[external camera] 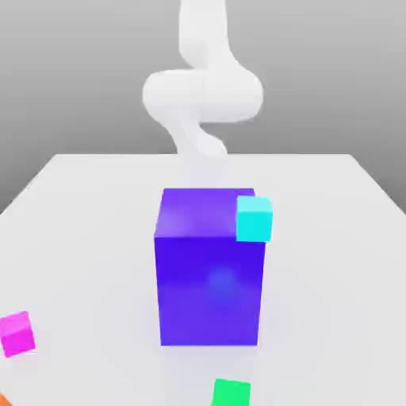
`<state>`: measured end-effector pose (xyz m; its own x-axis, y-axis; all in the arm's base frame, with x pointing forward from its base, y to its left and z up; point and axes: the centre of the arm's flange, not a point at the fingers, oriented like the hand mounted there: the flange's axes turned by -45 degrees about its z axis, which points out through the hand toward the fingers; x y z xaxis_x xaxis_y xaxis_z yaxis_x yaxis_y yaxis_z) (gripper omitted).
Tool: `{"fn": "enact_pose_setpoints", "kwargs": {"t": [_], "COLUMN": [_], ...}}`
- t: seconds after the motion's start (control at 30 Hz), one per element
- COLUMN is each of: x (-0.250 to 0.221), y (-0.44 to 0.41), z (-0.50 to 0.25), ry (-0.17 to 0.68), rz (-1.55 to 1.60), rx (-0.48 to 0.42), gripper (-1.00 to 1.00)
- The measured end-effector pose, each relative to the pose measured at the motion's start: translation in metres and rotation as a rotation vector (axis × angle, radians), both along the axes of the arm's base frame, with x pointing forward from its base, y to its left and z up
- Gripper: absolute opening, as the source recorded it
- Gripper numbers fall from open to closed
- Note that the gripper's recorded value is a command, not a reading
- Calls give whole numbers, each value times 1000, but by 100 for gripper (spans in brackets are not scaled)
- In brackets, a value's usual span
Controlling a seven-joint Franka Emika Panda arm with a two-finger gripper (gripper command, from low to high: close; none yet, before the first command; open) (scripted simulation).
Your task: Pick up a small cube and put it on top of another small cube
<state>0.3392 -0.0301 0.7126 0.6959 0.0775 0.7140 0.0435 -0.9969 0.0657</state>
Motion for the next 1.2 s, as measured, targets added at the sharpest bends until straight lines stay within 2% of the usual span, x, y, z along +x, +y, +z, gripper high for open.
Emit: {"fn": "enact_pose_setpoints", "kwargs": {"t": [0.3,0.6,0.9,1.2], "x": [-15,-11,9,31], "y": [-111,-209,-278,-306], "z": [-21,-89,-201,-344], "ry": [53,167,310,443], "rz": [207,460,797,1236], "rx": [-253,-458,-614,-720], "gripper": [0,0,0,0]}}
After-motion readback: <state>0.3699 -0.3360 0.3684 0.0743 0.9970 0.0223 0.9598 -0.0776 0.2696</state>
